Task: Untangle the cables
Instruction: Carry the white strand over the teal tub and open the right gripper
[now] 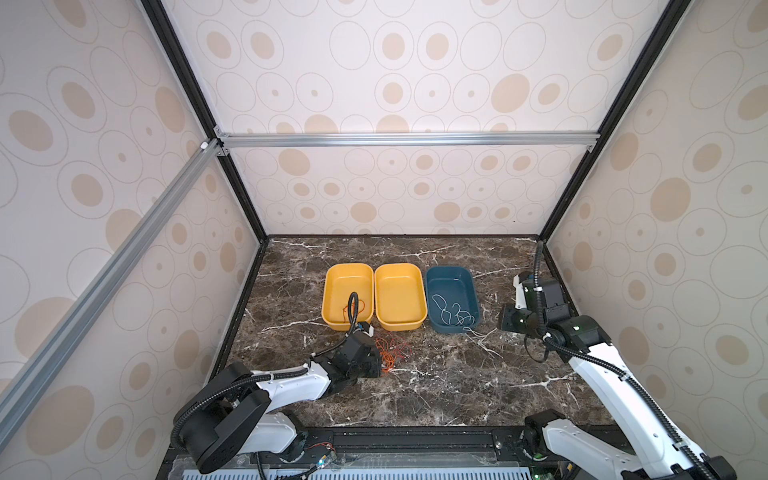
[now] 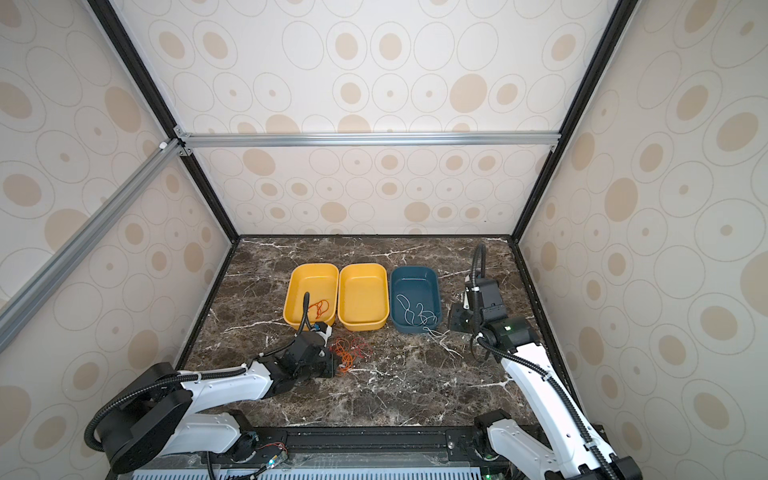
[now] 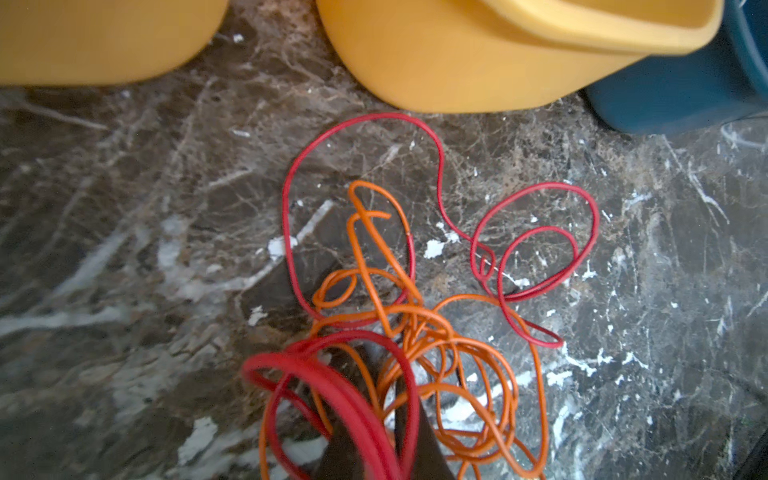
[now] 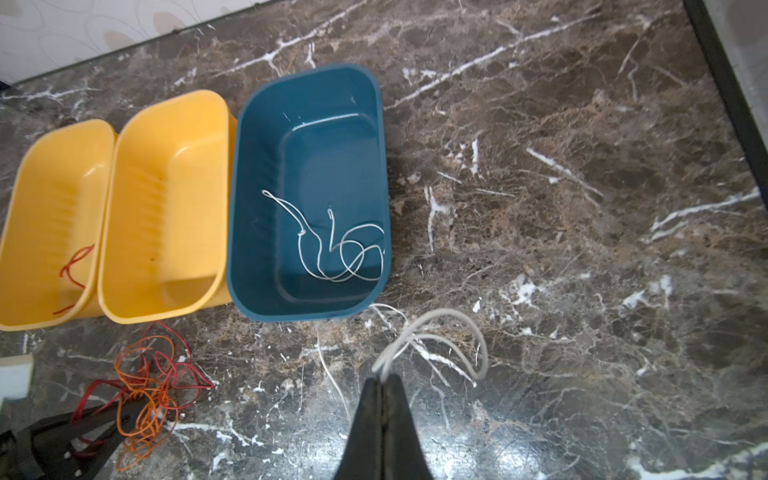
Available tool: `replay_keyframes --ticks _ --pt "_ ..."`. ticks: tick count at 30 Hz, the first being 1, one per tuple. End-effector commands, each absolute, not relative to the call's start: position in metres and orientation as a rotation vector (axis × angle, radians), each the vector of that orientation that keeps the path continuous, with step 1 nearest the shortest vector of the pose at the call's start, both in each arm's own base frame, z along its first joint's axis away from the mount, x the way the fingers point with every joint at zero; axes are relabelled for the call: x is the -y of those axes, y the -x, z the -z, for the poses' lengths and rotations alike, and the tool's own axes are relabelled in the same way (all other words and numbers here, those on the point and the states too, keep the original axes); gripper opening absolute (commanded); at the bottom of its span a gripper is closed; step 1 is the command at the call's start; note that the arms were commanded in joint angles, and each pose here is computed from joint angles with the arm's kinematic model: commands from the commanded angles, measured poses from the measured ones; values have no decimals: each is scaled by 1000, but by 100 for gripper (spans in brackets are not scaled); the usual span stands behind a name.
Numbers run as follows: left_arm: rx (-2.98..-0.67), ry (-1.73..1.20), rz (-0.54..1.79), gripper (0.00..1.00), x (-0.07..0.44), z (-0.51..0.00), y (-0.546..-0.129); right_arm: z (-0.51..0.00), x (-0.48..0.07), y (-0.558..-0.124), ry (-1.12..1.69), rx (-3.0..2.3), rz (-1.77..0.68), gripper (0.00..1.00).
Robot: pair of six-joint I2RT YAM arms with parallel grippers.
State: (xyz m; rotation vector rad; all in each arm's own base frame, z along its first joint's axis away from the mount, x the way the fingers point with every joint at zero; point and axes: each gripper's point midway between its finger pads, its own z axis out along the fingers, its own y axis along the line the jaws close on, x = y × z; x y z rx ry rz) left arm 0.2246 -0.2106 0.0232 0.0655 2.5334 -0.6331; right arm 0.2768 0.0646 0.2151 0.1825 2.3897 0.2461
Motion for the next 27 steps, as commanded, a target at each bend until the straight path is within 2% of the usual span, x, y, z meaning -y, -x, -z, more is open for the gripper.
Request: replay_keyframes --ticks 1,8,12,20,27 --pt "-2503 -74 664 18 213 -30 -228 -247 -71 -280 -138 -2324 -297 0" --pt "-2490 -95 703 22 219 -34 -227 -297 -106 -308 -41 -2222 -501 0" --pt "-2469 -97 743 28 223 -40 -227 -310 -119 -328 0 -2193 -551 0" --pt "-2436 -106 798 37 226 -49 -225 -294 -137 -371 32 -2221 -584 0" --pt "-2397 -111 853 53 229 -60 -222 -261 -149 -400 44 -2294 -586 1"
